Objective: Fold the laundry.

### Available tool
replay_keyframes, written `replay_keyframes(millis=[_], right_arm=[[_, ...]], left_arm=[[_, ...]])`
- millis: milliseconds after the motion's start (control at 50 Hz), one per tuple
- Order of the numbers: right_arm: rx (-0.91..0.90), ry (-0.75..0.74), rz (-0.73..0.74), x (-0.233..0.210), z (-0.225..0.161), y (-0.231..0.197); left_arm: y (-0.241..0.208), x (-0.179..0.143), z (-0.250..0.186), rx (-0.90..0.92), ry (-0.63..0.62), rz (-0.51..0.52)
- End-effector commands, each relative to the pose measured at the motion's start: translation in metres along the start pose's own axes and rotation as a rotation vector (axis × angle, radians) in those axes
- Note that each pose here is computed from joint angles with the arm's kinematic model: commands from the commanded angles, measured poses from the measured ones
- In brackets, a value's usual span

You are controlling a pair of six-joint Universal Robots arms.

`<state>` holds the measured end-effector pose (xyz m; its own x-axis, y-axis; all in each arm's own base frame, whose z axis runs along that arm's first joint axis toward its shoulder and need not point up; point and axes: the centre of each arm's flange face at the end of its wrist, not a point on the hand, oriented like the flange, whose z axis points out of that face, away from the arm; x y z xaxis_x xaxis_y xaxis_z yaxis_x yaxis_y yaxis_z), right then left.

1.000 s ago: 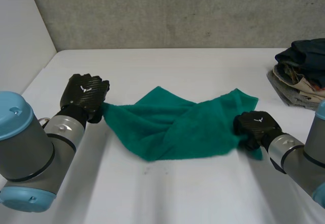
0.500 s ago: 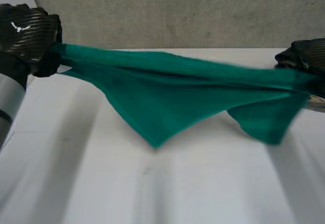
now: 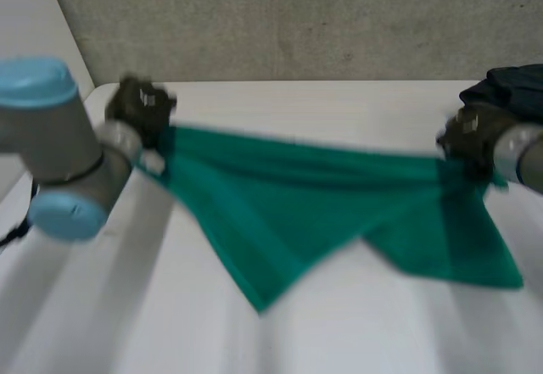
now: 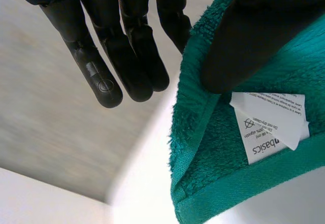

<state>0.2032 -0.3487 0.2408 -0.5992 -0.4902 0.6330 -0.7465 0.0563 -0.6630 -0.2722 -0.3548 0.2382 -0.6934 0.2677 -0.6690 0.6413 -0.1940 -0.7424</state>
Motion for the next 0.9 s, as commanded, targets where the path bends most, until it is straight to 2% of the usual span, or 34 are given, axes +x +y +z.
replay_keyframes(millis=[20,60,120,220,460,620,760,900], right_arm=[[0.579,0.462,0.092,0.076,0.005,-0.092],[0.741,0.582,0.104,0.094,-0.012,-0.112],[0.792,0.618,0.104,0.096,-0.019,-0.115],[0.666,0.504,0.125,0.073,-0.001,-0.093],[0.359,0.18,0.184,-0.023,0.044,-0.025],[0.089,-0.029,0.218,-0.082,0.041,0.034],[-0.035,-0.139,0.249,-0.093,0.014,0.042],[-0.085,-0.117,0.317,-0.071,-0.003,0.046]], left_arm=[[-0.1,-0.088,0.037,0.415,-0.42,-0.049],[-0.11,-0.096,0.035,0.47,-0.465,-0.072],[-0.131,-0.108,0.022,0.556,-0.51,-0.126],[-0.106,-0.088,0.016,0.454,-0.422,-0.155],[-0.008,0.005,-0.004,0.143,-0.154,-0.16],[0.044,0.057,-0.04,-0.037,0.011,-0.2],[0.054,0.069,-0.061,-0.082,0.059,-0.196],[0.046,0.06,-0.069,-0.064,0.042,-0.203]])
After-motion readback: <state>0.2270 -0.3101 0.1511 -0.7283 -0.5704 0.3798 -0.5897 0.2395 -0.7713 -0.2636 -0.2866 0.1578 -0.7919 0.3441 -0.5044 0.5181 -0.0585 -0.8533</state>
